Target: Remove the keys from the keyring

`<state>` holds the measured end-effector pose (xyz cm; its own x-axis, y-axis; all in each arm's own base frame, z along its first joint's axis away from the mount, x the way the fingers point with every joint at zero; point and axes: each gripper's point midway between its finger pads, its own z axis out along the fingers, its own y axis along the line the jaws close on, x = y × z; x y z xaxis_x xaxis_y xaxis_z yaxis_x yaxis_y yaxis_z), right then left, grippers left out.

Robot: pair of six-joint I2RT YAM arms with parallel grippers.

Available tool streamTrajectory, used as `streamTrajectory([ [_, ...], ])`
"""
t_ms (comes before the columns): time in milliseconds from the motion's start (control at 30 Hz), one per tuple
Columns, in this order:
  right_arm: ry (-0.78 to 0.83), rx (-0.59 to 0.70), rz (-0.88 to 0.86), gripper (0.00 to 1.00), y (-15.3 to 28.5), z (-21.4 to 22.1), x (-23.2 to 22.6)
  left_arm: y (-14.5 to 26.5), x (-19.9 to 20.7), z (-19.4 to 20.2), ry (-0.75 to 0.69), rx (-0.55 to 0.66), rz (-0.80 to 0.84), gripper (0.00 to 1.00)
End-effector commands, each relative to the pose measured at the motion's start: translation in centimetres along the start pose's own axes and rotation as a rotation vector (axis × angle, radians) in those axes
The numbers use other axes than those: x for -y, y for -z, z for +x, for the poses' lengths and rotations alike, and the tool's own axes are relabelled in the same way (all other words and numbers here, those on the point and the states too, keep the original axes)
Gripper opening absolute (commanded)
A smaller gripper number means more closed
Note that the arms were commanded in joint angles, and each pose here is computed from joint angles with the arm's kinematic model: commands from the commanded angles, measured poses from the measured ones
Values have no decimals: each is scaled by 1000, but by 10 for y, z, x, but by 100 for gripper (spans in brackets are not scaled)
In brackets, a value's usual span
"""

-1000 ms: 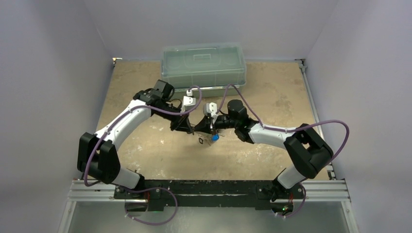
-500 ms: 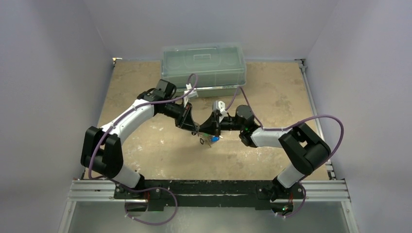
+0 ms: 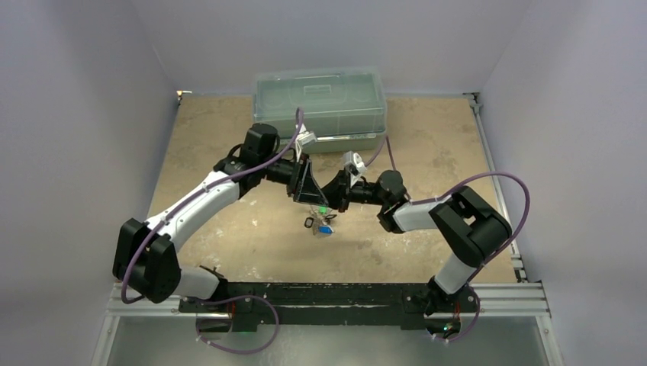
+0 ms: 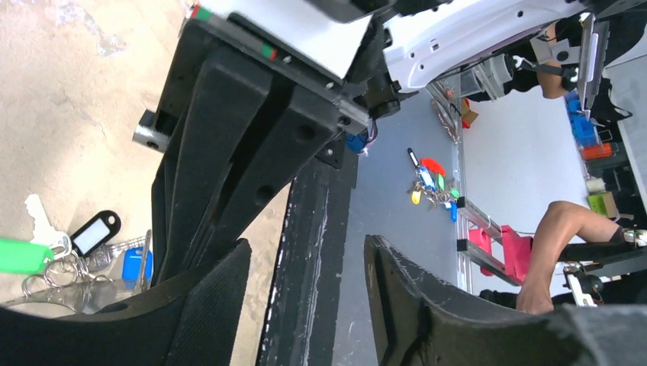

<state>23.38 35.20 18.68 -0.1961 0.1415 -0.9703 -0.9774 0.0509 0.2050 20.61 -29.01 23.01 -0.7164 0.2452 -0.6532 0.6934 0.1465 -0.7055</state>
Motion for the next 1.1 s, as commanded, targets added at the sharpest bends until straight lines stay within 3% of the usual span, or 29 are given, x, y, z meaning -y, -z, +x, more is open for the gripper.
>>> streamTrajectory([
  [0, 6, 96, -92, 0, -4, -24, -25, 3, 14, -45, -97, 112, -25, 58],
  [233, -19, 121, -91, 0, 0, -28, -29, 19, 20, -66, -301, 92, -127, 65],
  [300, -15, 124, -84, 0, 1, -30, -27, 30, 11, -62, -361, 62, -184, 60],
  [433, -5, 129, -75, 0, 2, -31, -26, 52, -1, -42, -516, -42, -247, 42],
  [567, 22, 132, -56, 0, 2, -34, -24, 65, -1, -13, -649, -177, -241, 39],
  [800, 47, 128, -60, 0, 2, -38, -25, 69, -7, 0, -781, -234, -250, 33],
  [1067, 68, 117, -56, 0, 3, -37, -25, 55, -8, 5, -835, -294, -172, 30],
])
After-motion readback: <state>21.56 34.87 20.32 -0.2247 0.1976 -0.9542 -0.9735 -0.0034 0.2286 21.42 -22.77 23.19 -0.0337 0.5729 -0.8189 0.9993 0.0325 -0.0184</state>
